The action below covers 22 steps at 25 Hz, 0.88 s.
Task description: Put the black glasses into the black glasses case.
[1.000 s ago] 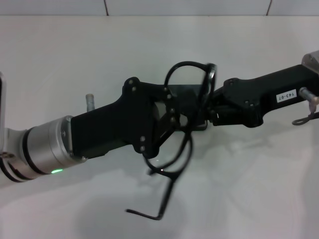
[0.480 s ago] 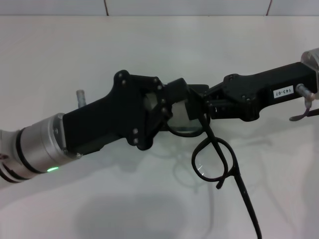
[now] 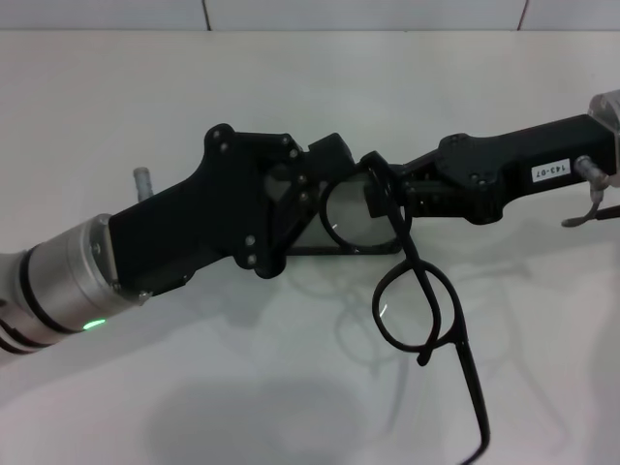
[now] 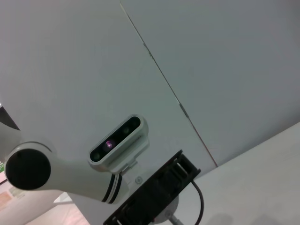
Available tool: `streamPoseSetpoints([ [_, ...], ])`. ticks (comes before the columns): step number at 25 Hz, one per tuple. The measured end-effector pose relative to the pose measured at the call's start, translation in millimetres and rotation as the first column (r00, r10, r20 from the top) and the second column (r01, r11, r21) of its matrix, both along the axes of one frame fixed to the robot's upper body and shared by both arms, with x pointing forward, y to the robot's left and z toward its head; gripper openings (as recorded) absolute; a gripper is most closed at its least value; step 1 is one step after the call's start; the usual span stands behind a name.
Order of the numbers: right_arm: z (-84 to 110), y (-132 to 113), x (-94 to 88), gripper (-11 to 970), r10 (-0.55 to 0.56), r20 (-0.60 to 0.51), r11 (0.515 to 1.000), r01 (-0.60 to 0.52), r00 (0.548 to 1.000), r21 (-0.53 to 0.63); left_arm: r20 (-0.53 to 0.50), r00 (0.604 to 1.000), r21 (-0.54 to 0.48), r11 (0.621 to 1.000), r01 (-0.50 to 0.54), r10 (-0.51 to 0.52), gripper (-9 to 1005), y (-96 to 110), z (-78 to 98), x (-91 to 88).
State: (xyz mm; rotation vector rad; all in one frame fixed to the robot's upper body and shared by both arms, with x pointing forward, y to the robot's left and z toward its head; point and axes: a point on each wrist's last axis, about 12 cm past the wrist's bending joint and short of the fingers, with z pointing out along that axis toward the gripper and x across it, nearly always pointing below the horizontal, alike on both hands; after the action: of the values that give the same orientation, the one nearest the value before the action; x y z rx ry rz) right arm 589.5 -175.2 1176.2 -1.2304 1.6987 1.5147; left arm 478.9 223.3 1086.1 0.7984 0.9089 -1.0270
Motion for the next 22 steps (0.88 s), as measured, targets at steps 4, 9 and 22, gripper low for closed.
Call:
streamPoseSetpoints([
  [4, 3.2, -3, 3.4, 28, -0.027, 0.008, 0.999, 0.027, 1.0, 0.018, -0.014, 1.0, -0.015, 1.0, 0.02, -0.02, 19, 2, 1.7, -1.0],
  [9, 11.5, -12, 13.5, 29, -0.108, 0.016, 0.992, 0.107, 0.994, 0.063, -0.043, 0.995, -0.036, 0.996, 0.086, -0.088, 19, 6, 6.4, -3.4],
  [22, 40.3, -31, 33.4, 29, -0.318, 0.014, 0.9, 0.298, 0.948, 0.32, -0.1, 0.994, -0.019, 0.999, 0.041, -0.043, 19, 21, -1.3, -12.2],
])
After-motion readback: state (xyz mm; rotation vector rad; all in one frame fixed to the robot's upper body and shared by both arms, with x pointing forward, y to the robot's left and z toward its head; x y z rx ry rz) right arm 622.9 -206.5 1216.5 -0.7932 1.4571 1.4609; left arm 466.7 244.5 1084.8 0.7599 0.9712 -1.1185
